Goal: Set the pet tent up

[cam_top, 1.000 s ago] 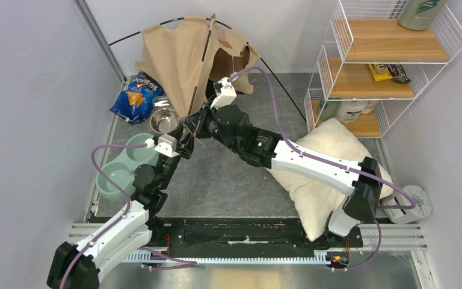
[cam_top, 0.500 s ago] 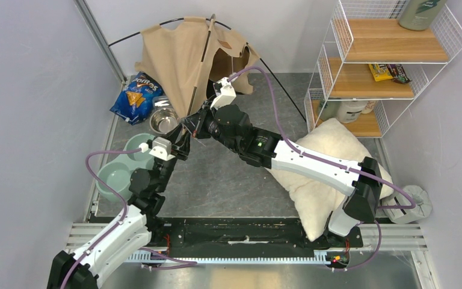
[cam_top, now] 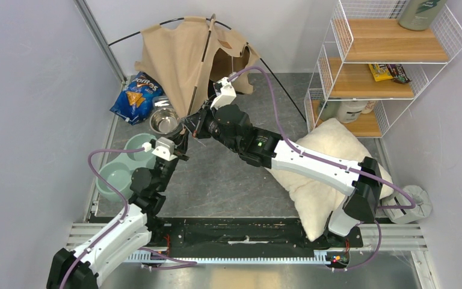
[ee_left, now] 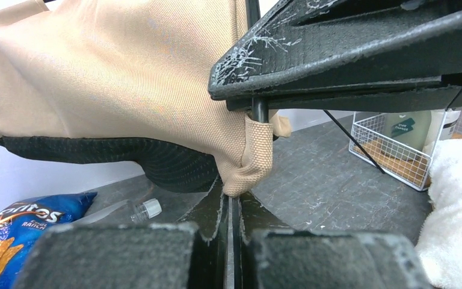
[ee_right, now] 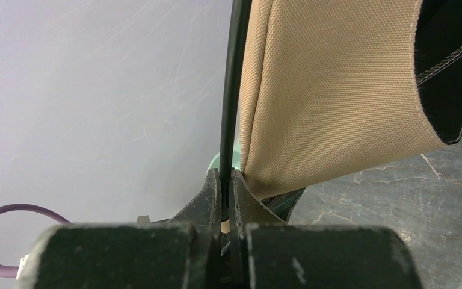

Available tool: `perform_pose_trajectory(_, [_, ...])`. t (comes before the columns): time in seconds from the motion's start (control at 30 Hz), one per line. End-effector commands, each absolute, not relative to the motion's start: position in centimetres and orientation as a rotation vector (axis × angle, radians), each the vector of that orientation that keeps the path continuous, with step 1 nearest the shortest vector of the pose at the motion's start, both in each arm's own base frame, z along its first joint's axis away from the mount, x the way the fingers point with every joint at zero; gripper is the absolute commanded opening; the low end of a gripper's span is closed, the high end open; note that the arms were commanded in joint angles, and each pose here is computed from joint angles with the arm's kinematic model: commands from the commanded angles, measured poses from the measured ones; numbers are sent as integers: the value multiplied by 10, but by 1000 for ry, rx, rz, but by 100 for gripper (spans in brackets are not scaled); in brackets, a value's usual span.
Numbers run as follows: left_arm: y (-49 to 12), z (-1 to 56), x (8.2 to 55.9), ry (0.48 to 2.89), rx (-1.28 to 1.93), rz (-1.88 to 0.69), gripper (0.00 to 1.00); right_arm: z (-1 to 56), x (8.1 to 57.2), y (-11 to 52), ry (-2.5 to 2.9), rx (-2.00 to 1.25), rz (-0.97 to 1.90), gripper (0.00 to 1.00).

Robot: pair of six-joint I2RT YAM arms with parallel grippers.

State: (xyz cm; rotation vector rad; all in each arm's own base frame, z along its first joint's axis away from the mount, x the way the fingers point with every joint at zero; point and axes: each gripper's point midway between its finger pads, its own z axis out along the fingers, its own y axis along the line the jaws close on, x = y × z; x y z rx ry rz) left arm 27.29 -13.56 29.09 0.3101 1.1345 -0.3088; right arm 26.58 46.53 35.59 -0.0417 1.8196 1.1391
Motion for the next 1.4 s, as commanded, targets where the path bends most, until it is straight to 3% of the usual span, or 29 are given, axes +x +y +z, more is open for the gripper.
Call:
perform_pose_trajectory(0.0, [-131,324,265,1042,303,-299,2,399,269,461,1703,-10,1172,0])
perform_pose_trajectory(1.03, [-128,350,241,968,332,-329,2,322,305,464,1779,-72,832,0])
perform_pose_trajectory(1.37, [-128,352,243,987,326,-328,2,312,263,481,1830,-265,992,0])
